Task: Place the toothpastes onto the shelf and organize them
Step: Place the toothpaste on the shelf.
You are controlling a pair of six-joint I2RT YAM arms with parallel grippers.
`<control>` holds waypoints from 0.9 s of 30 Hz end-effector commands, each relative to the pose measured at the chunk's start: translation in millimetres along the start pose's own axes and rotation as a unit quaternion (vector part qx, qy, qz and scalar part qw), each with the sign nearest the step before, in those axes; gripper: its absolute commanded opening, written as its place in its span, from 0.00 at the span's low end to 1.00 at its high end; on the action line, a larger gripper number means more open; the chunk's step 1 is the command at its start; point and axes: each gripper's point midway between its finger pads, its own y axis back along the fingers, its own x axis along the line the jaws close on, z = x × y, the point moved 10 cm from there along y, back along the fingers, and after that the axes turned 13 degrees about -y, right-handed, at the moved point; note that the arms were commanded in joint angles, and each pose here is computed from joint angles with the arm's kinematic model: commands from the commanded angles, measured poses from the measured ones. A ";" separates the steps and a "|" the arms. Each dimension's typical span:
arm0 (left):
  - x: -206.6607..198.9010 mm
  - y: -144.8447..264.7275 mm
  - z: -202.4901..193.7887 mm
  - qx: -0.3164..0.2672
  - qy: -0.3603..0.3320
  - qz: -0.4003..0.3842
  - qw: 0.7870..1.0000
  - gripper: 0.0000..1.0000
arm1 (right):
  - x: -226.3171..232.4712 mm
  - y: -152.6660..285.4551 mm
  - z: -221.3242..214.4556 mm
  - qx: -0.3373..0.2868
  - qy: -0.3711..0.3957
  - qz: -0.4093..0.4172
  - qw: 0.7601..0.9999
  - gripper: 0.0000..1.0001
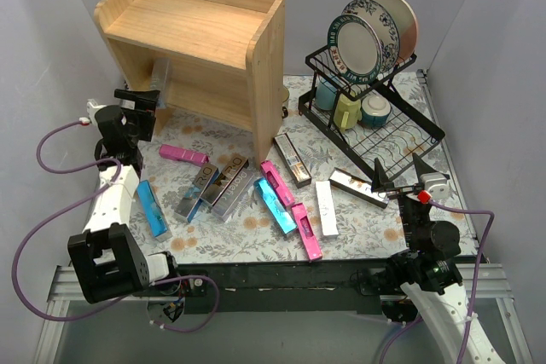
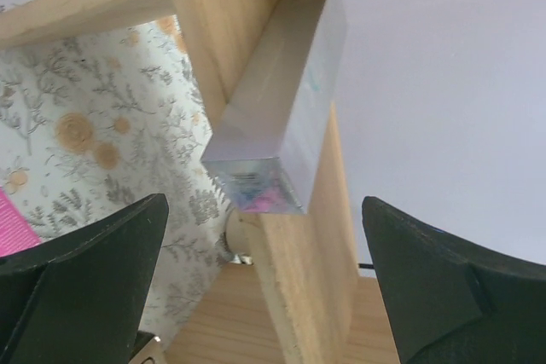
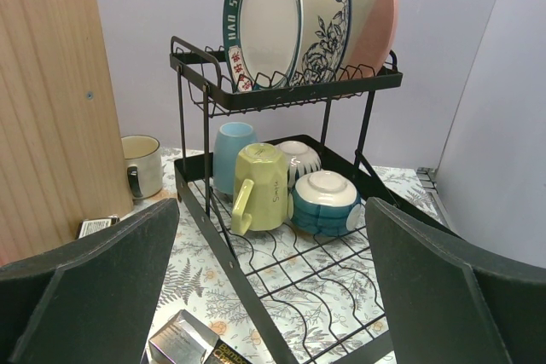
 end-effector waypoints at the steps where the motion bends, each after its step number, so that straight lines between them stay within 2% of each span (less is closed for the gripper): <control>1: -8.2 -4.0 6.9 -0.014 0.022 -0.030 0.999 0.97 | -1.0 7.0 19.3 -0.059 -0.009 0.000 0.998 0.98; 8: -3.9 -13.2 5.6 -0.003 0.033 -0.026 0.999 0.86 | -1.7 7.3 19.7 -0.059 -0.009 -0.004 0.998 0.99; 9: -2.9 -13.6 6.3 -0.005 0.033 -0.024 0.999 0.81 | -1.6 7.3 19.7 -0.059 -0.009 -0.004 0.998 0.99; 15: 0.4 -14.1 10.0 -0.012 0.039 -0.029 0.999 0.68 | -1.5 7.1 19.0 -0.057 -0.009 -0.004 0.998 0.99; 23: 8.5 -20.1 22.3 0.001 0.061 -0.043 0.997 0.39 | -1.5 6.9 18.8 -0.055 -0.007 -0.004 0.998 0.99; 27: 11.6 -20.3 30.3 0.001 0.066 -0.047 0.997 0.30 | -1.3 6.4 18.1 -0.053 -0.007 -0.003 0.999 0.99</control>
